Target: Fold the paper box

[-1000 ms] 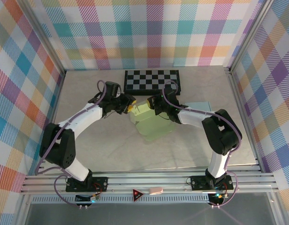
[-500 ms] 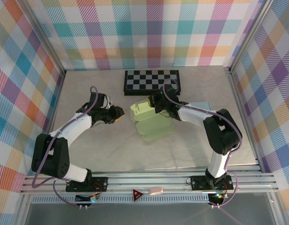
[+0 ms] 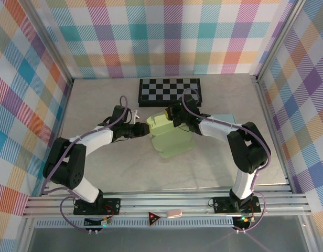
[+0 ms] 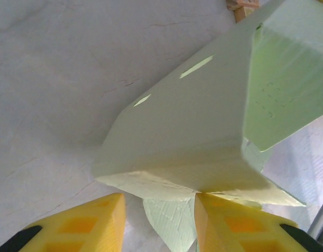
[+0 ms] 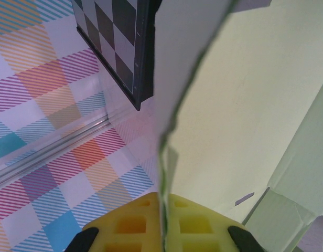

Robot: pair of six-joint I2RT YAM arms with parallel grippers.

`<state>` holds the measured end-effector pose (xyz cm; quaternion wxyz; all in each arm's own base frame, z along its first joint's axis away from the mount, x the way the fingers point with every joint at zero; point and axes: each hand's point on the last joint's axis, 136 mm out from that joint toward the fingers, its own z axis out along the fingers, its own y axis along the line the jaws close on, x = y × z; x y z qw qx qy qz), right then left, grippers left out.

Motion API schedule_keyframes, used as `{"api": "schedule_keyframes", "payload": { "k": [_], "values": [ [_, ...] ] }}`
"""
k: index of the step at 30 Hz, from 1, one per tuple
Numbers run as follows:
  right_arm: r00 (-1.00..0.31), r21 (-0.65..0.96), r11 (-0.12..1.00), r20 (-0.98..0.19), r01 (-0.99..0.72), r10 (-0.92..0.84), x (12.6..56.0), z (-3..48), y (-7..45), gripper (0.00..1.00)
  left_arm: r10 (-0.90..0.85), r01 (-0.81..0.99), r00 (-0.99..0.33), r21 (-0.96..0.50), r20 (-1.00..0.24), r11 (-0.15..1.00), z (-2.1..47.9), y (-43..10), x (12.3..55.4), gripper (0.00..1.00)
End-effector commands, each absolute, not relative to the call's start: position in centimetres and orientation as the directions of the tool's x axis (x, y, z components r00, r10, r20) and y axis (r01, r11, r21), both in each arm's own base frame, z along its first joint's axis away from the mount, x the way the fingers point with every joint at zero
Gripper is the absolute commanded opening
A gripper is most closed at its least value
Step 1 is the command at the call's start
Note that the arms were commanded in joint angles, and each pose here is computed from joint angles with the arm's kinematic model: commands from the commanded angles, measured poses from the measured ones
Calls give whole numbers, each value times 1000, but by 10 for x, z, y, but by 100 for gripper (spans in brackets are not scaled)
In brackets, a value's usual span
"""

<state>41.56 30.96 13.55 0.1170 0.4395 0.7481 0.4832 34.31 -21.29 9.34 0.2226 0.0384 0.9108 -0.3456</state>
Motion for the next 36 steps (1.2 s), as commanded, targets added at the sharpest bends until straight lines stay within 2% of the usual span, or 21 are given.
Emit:
{"api": "schedule_keyframes", "payload": {
  "k": [1,10,15,18,26,36],
  "values": [
    [-587,833,120,270,540,763,422,148,315,0,-20,341,-845,-567,-535,750,108,-228,354,39],
    [-592,824,135,271,550,759,418,149,314,0,95,429,-777,-412,-623,804,117,-208,344,38],
    [-600,808,157,276,568,751,414,153,311,0,156,498,-659,-271,-736,824,129,-192,343,42],
    [-595,804,154,280,574,754,416,152,309,0,224,551,-620,-214,-752,807,127,-192,342,44],
    [-597,806,149,286,573,749,417,157,311,0,249,614,-613,-254,-750,747,117,-208,354,43],
    [-588,816,126,290,564,755,423,161,312,0,149,603,-642,-375,-752,704,123,-233,370,37]
  ]
}}
